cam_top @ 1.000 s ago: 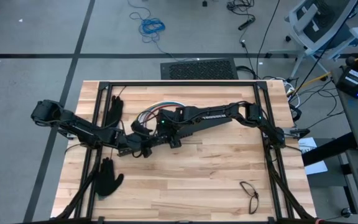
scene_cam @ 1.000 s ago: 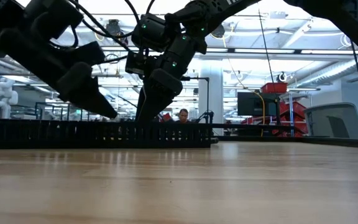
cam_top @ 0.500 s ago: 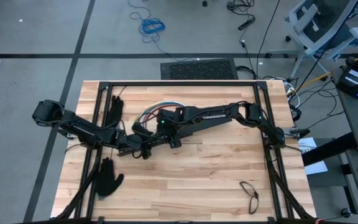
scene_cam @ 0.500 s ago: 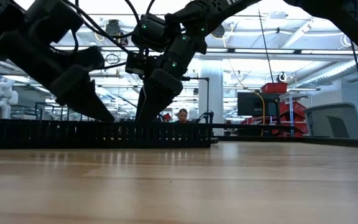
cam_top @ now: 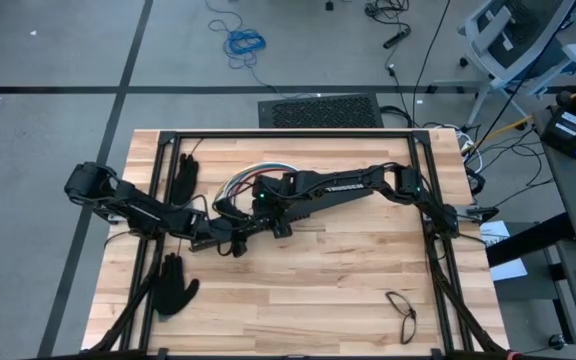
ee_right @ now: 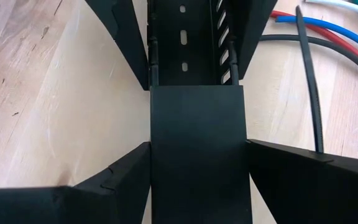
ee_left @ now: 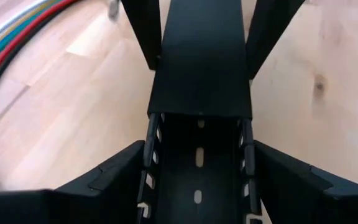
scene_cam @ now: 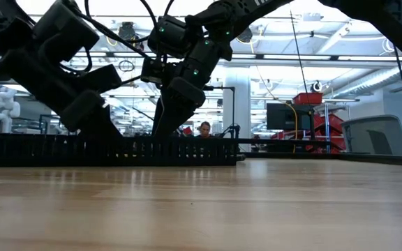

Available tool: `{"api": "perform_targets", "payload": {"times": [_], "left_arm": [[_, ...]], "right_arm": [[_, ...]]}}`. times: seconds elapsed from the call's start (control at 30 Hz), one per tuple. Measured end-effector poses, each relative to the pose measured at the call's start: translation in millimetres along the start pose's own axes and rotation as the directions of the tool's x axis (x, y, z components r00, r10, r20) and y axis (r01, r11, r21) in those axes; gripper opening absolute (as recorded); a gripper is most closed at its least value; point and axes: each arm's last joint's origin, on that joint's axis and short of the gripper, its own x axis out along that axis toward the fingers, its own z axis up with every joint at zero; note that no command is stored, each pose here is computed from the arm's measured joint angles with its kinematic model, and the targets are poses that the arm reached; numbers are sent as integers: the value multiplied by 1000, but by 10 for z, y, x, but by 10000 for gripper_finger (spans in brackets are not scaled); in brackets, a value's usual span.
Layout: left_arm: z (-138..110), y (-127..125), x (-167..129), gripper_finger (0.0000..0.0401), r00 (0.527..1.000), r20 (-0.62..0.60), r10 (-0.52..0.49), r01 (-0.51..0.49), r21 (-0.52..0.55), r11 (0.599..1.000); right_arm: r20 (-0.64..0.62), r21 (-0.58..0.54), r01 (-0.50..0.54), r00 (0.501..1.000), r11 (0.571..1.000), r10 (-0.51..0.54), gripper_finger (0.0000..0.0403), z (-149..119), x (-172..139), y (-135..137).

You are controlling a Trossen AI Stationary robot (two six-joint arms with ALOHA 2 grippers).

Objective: Ziptie cables

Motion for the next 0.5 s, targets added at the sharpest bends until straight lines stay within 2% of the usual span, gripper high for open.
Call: {"api": "perform_targets", "payload": {"times": [0.5], "left_arm": [[-5, 8, 1, 273, 1000, 4, 30, -30, 2, 1000]], "right_arm": [[2, 0, 3, 1000, 1000, -3, 240, 2, 0, -2]]}}
